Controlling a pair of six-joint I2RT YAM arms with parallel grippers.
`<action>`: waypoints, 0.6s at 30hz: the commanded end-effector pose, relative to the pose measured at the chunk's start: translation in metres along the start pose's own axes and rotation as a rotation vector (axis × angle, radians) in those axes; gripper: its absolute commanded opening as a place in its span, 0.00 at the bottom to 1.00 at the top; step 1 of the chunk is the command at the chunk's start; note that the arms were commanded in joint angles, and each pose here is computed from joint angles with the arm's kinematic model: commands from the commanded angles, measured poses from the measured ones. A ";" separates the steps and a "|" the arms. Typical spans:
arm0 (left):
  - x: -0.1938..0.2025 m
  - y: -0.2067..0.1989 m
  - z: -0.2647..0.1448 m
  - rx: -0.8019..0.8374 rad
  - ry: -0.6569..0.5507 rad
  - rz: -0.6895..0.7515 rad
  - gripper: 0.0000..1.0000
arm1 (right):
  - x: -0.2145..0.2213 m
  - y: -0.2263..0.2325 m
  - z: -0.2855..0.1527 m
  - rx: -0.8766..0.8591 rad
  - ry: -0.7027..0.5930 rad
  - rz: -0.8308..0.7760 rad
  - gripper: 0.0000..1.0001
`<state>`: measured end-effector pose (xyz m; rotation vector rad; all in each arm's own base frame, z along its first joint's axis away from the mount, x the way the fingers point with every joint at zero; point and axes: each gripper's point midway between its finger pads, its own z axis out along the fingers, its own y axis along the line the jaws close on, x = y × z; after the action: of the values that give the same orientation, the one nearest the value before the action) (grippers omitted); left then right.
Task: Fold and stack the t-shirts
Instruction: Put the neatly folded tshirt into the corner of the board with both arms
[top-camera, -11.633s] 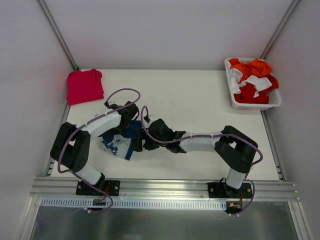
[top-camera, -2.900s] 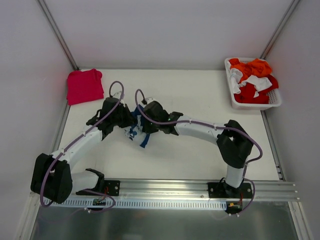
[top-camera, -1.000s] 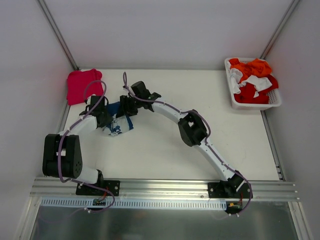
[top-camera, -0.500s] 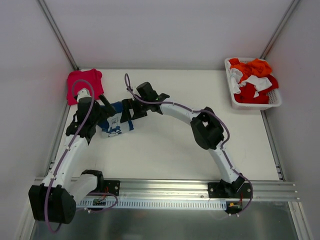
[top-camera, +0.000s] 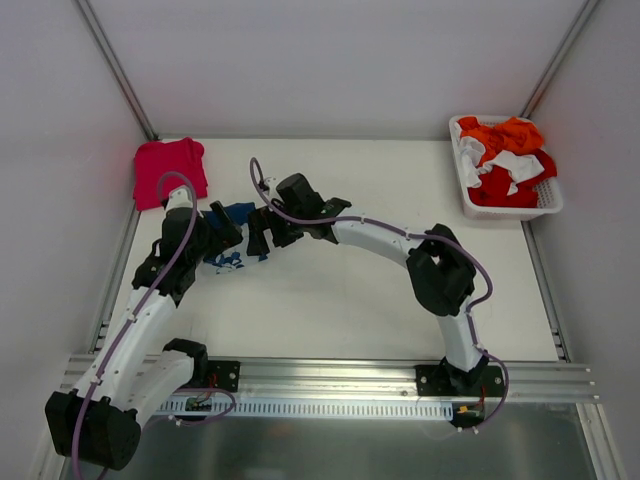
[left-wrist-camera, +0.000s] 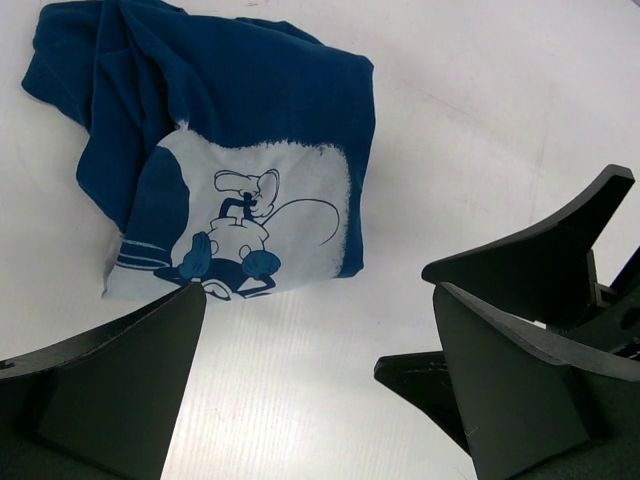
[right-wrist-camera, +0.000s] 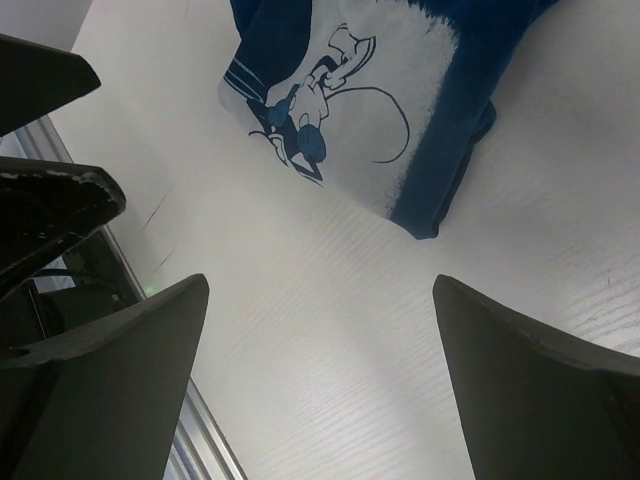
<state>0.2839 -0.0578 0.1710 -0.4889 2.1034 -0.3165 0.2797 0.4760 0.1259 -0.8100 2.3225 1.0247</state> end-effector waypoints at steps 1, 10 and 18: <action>-0.001 -0.001 -0.007 0.016 -0.008 0.024 0.99 | -0.016 0.014 -0.016 0.001 -0.055 -0.053 0.99; 0.003 -0.003 -0.005 0.026 0.012 0.031 0.99 | -0.011 0.013 -0.017 0.007 -0.046 -0.055 1.00; -0.034 -0.020 -0.005 0.027 -0.031 0.086 0.99 | -0.027 0.009 -0.033 0.096 -0.034 -0.096 1.00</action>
<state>0.2835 -0.0589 0.1718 -0.4498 2.1415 -0.2990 0.2769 0.4665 0.1146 -0.8319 2.3598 0.9320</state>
